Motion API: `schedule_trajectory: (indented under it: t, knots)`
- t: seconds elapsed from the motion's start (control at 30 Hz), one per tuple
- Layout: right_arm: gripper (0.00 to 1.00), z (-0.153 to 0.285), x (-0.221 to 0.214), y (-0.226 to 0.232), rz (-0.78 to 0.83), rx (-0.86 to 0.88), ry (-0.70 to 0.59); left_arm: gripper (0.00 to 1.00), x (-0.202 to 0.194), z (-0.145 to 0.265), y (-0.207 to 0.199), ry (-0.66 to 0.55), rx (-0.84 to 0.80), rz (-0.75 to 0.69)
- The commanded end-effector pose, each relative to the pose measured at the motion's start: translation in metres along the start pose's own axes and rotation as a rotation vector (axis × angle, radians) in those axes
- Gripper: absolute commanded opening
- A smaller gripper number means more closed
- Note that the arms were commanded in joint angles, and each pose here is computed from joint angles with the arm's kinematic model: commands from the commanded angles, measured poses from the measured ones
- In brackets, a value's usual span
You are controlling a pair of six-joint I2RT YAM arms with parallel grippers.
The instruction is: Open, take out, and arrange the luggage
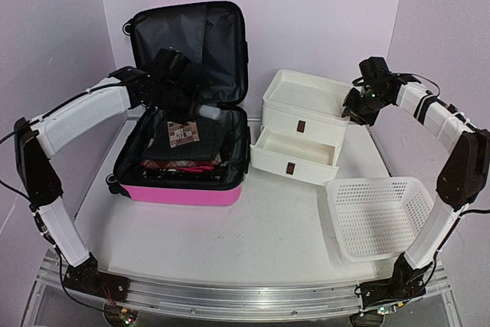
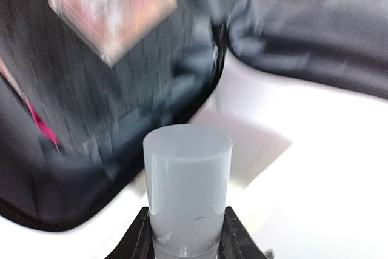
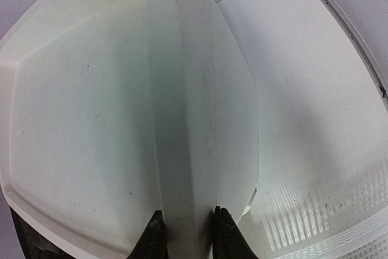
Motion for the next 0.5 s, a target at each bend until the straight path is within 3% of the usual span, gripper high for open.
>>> schedule_trajectory:
  t: [0.0,0.2,0.47]
  knots:
    - [0.0,-0.022,-0.019,0.001,-0.09,0.04,0.099,0.17,-0.056,-0.026,-0.006,0.089,-0.035,0.132]
    - [0.0,-0.024,-0.021,0.001,-0.09,0.041,0.109,0.16,-0.12,-0.058,0.014,0.127,-0.013,0.194]
    - [0.0,-0.03,-0.027,0.002,-0.055,0.057,0.138,0.15,-0.204,-0.08,0.008,0.24,-0.074,0.148]
Point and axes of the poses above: each gripper's point midway between its finger pads, its own z axis back along the fingers, its own y axis along the line the jaws close on, x = y × z, the point moved 5 cm from there along z, back along the fingers, and after that the axes turned 11 degrees about z, right-handed, at the moved point
